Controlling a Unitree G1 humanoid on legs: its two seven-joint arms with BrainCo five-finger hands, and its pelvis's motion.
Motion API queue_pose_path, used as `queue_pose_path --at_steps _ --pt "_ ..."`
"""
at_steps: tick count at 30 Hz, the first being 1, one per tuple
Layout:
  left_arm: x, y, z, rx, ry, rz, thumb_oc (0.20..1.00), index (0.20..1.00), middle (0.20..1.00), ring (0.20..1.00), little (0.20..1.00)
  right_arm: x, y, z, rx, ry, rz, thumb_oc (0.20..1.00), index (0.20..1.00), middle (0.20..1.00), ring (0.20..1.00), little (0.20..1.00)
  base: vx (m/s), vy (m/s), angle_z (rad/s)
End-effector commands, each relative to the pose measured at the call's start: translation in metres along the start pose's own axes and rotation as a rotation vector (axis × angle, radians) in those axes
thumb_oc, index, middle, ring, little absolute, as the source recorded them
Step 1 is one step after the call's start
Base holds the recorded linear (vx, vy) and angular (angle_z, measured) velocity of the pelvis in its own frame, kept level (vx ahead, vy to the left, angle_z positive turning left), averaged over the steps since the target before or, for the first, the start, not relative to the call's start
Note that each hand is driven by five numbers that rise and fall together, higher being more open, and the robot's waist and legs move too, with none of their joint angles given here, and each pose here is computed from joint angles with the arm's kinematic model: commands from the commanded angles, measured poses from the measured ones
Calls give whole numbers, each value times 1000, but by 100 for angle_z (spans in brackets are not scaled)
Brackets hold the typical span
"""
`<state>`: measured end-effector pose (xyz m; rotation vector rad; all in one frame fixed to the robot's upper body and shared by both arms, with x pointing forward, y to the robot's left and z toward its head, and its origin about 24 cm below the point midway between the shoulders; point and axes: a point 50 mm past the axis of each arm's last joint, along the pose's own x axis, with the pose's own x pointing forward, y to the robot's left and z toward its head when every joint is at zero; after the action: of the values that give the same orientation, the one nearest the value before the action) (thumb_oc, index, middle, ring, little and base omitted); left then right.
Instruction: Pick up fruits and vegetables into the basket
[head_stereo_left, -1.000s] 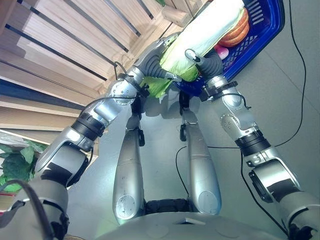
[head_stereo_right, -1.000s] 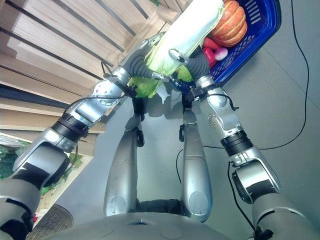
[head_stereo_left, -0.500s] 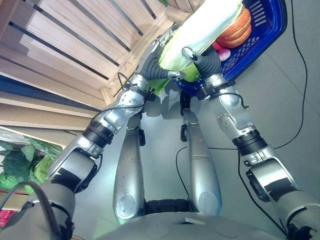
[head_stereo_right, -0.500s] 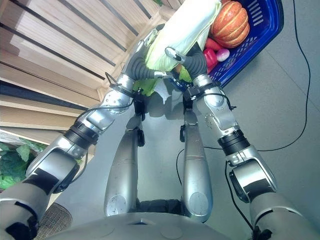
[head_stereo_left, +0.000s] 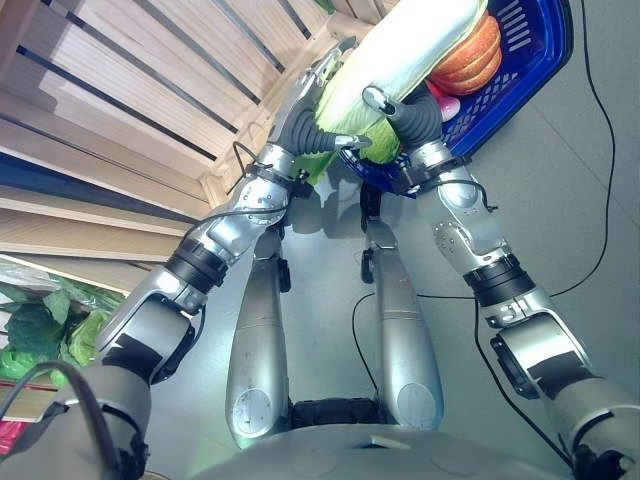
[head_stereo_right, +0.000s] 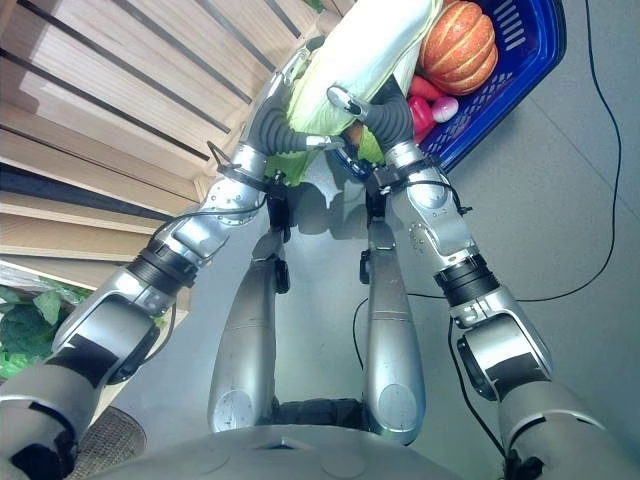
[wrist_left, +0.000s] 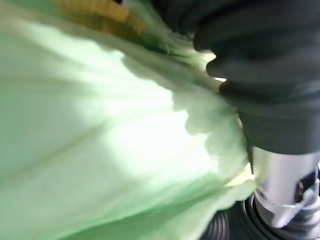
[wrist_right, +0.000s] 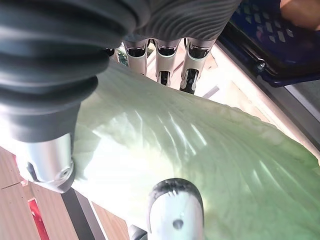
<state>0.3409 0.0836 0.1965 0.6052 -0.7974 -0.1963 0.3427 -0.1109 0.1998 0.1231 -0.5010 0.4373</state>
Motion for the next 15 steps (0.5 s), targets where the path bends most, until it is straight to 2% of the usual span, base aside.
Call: queue_pose_path --at_steps 1,15 --pt "-17 72 -48 58 234 374 1000 1000 1000 1000 1000 -16 -43 57 -6 -306 -199 200 200 200 200 200 0 0 0" --pt "-14 66 -49 43 254 285 1000 1000 1000 1000 1000 -12 -36 63 -10 -335 -150 200 200 200 200 200 0 0 0"
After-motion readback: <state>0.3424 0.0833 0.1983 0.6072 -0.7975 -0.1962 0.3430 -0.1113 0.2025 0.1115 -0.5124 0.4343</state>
